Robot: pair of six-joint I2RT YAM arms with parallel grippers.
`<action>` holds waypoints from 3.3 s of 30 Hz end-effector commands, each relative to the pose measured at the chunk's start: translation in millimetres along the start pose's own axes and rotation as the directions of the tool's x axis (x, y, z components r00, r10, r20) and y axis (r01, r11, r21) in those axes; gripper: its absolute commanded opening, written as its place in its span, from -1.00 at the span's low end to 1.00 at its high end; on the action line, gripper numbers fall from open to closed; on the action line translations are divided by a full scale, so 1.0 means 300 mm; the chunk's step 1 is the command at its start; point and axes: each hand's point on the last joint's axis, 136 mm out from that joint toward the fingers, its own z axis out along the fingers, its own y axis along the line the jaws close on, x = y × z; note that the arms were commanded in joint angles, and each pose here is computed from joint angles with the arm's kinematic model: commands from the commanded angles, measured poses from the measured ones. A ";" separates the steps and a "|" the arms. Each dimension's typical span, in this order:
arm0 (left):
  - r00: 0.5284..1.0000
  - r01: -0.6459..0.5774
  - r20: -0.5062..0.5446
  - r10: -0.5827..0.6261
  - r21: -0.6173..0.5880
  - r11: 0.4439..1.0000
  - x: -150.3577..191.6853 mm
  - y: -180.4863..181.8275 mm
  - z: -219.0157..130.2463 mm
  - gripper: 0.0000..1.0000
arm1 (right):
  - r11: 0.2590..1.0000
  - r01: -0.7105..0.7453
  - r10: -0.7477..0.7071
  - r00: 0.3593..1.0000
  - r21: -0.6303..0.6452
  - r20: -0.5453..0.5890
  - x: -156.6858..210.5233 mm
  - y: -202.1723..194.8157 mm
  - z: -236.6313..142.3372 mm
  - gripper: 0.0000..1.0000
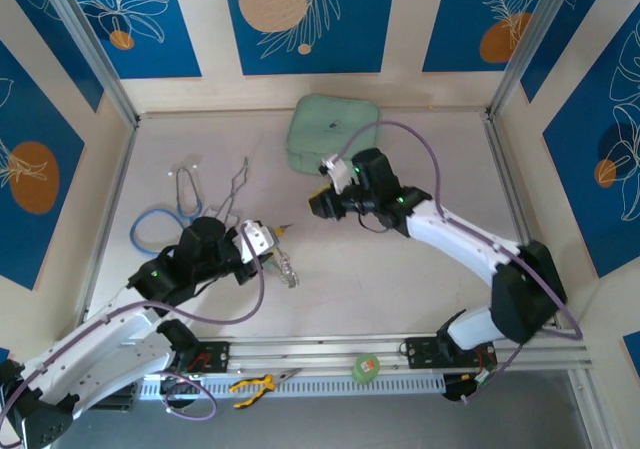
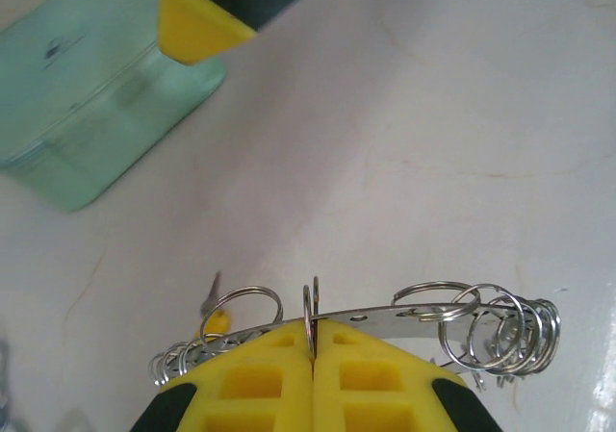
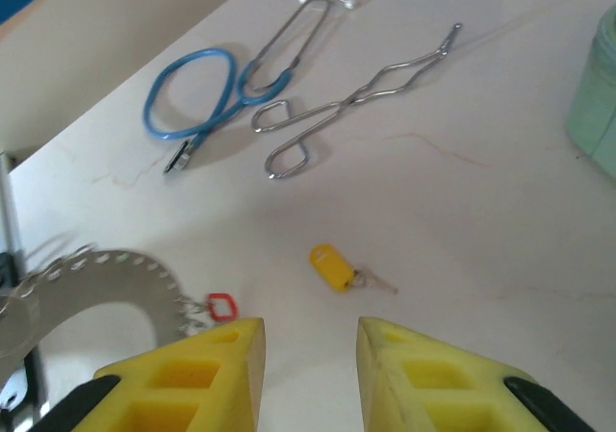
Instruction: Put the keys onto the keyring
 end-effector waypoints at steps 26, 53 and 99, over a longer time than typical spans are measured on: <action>0.988 -0.107 -0.126 0.091 -0.130 0.986 0.118 0.054 -0.085 -1.00 | 0.797 -0.373 0.559 0.753 0.475 -0.346 0.309 -0.082 0.463 -0.30; 0.989 -0.120 -0.107 0.106 -0.129 0.984 0.106 0.055 -0.073 -1.00 | 0.786 -0.388 0.586 0.717 0.482 -0.378 0.353 -0.077 0.544 -0.60; 0.985 0.049 0.147 -0.094 0.282 0.958 -0.084 -0.128 0.166 -1.00 | 0.968 0.194 -0.201 0.979 -0.161 -0.028 0.262 0.193 -0.216 -1.00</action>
